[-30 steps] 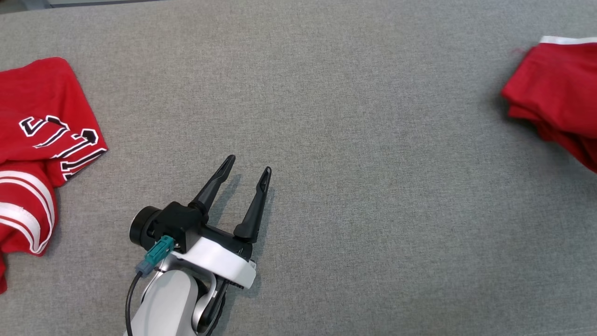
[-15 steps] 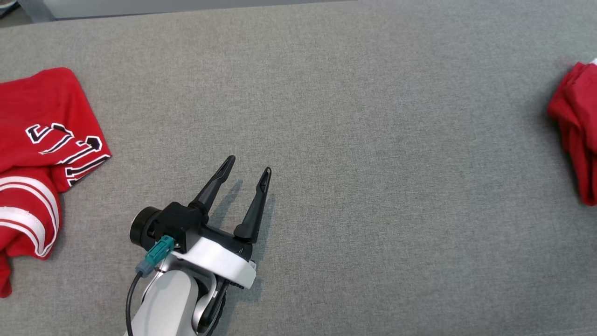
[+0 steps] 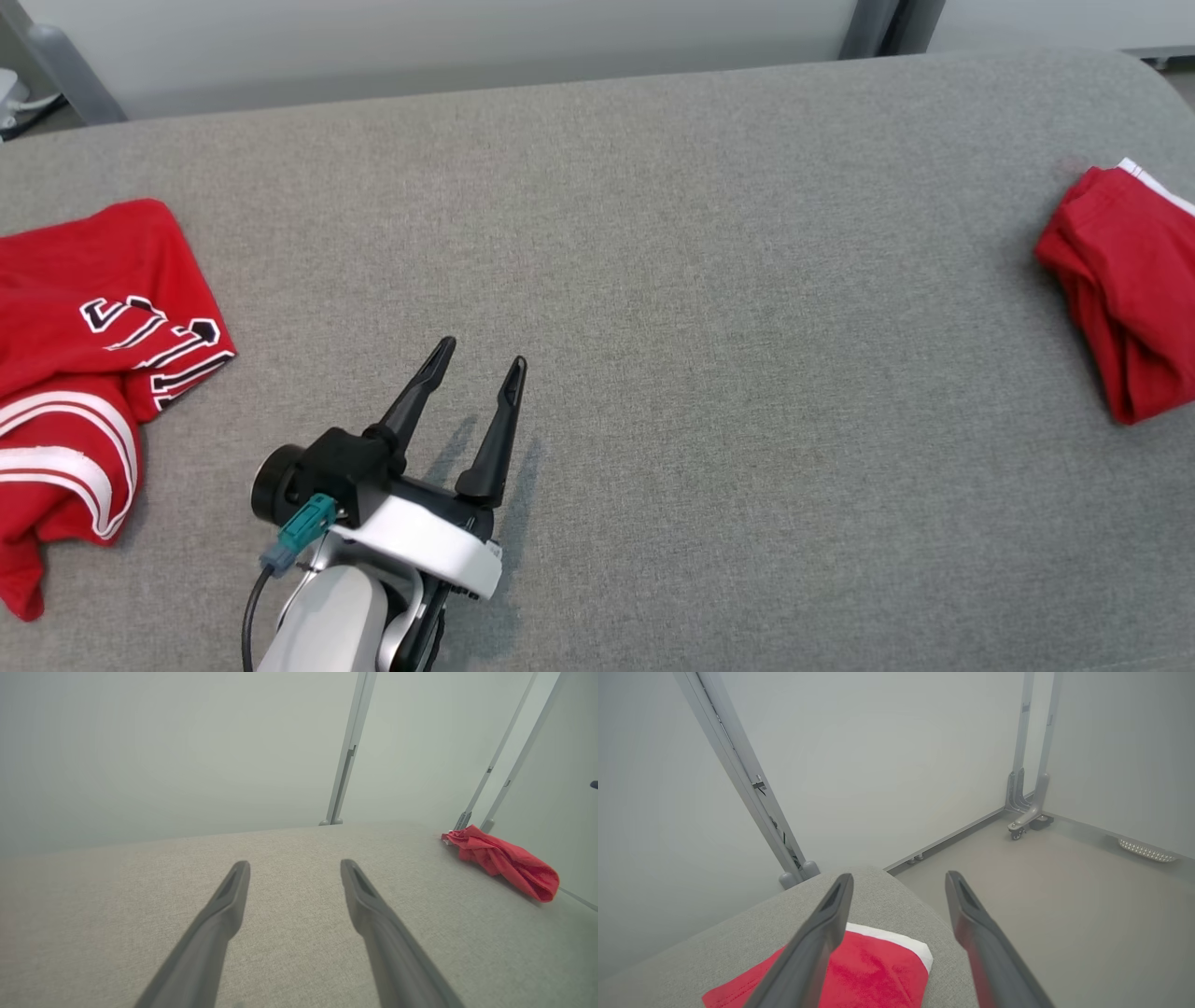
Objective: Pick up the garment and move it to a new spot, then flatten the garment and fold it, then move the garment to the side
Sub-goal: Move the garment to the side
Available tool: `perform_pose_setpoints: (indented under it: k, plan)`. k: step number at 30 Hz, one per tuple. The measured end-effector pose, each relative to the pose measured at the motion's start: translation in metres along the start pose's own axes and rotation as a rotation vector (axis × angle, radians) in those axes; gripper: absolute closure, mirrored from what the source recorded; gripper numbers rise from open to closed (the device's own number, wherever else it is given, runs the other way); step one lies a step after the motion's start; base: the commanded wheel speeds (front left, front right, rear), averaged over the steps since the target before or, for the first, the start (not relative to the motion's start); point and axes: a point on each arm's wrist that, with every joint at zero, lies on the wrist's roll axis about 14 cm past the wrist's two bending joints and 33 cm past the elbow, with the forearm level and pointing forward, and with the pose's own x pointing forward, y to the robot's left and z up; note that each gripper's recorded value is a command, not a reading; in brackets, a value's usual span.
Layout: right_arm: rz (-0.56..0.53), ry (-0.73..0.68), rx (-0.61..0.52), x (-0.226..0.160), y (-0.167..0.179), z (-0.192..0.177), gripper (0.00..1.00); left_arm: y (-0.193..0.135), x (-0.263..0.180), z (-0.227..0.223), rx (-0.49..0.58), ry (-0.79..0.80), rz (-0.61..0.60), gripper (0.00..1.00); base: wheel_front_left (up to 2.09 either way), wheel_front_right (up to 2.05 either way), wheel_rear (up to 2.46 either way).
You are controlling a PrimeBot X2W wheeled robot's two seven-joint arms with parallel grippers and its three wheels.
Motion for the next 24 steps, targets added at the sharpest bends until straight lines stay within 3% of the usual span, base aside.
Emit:
perform_pose_setpoints:
  k: [14,24]
  plan:
    - [0.274,-0.210,0.015,-0.071,0.102,0.001,0.00,0.029,-0.037,0.021,0.043,-0.040,0.138,0.00,0.00,0.00,0.00]
    - [0.433,-0.231,0.014,-0.107,0.159,-0.009,0.00,0.064,-0.075,0.035,0.076,-0.071,0.312,0.00,0.00,0.00,0.00]
